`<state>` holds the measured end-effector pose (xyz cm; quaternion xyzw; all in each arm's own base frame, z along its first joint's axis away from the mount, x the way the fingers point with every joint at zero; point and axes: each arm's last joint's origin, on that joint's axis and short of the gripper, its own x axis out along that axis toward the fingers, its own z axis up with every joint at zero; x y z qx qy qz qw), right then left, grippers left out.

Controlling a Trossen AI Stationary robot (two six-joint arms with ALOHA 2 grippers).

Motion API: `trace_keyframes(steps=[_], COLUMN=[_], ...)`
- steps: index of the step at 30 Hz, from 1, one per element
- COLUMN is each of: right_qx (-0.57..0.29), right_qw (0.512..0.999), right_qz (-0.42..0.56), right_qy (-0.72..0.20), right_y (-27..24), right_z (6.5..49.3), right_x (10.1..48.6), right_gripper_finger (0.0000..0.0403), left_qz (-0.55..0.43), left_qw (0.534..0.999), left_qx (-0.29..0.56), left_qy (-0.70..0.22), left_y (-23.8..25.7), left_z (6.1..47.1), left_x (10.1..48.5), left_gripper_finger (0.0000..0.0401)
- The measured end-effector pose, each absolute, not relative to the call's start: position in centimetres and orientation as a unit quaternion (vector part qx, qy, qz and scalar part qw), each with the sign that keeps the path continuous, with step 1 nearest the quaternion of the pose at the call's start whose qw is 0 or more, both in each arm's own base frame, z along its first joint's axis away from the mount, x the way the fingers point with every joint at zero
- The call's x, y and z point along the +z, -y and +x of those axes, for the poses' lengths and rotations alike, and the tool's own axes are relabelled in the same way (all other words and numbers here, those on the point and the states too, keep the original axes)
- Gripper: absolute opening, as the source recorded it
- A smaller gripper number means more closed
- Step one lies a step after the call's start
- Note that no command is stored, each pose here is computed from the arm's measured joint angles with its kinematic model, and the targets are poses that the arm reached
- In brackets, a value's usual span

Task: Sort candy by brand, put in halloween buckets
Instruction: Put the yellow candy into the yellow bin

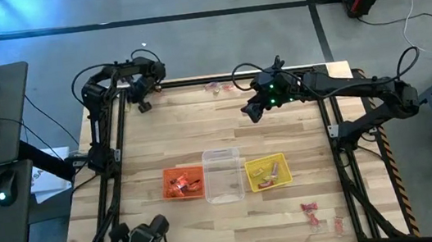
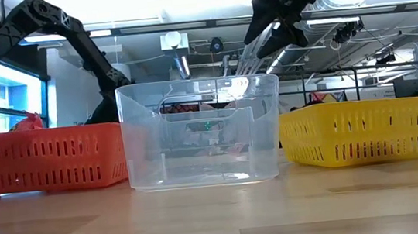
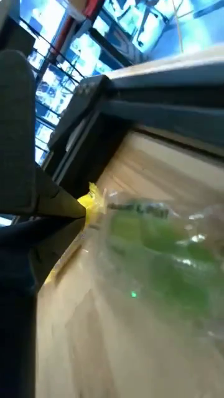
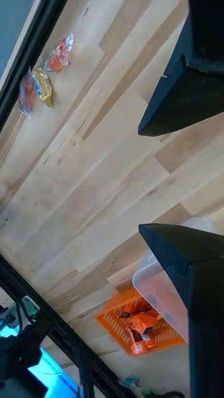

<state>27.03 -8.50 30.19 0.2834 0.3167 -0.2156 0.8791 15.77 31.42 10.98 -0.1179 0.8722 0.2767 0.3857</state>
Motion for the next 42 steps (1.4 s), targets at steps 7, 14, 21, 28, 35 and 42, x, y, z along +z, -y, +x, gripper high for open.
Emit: trace_keyframes(steps=[7, 14, 21, 28, 35, 42], right_qx=[-0.215, -0.231, -0.228, -0.228, -0.214, -0.210], right_qw=[0.879, 0.879, 0.881, 0.880, 0.885, 0.891], right_qz=[0.285, 0.276, 0.267, 0.265, 0.250, 0.241], right_qy=[-0.317, -0.313, -0.316, -0.321, -0.331, -0.322], right_y=[8.5, 8.8, 8.8, 8.8, 8.7, 8.8], right_z=[27.0, 26.9, 26.9, 26.9, 26.8, 27.0], right_x=[30.2, 30.2, 30.2, 30.1, 30.1, 30.2], right_gripper_finger=[0.0236, 0.0236, 0.0236, 0.0236, 0.0236, 0.0236], left_qz=[-0.187, -0.246, -0.367, -0.354, -0.365, -0.306], left_qw=[0.406, 0.413, 0.422, 0.467, 0.531, 0.641], left_qx=[0.259, 0.235, 0.220, 0.185, 0.138, 0.103], left_qy=[-0.856, -0.845, -0.799, -0.789, -0.752, -0.696], left_y=[-31.2, -29.3, -26.9, -22.5, -16.9, -14.2], left_z=[15.4, 17.3, 19.9, 25.4, 31.0, 36.2], left_x=[11.0, 11.1, 11.1, 11.1, 10.7, 12.1], left_gripper_finger=[0.0000, 0.0000, 0.0000, 0.0000, 0.0000, 0.0000])
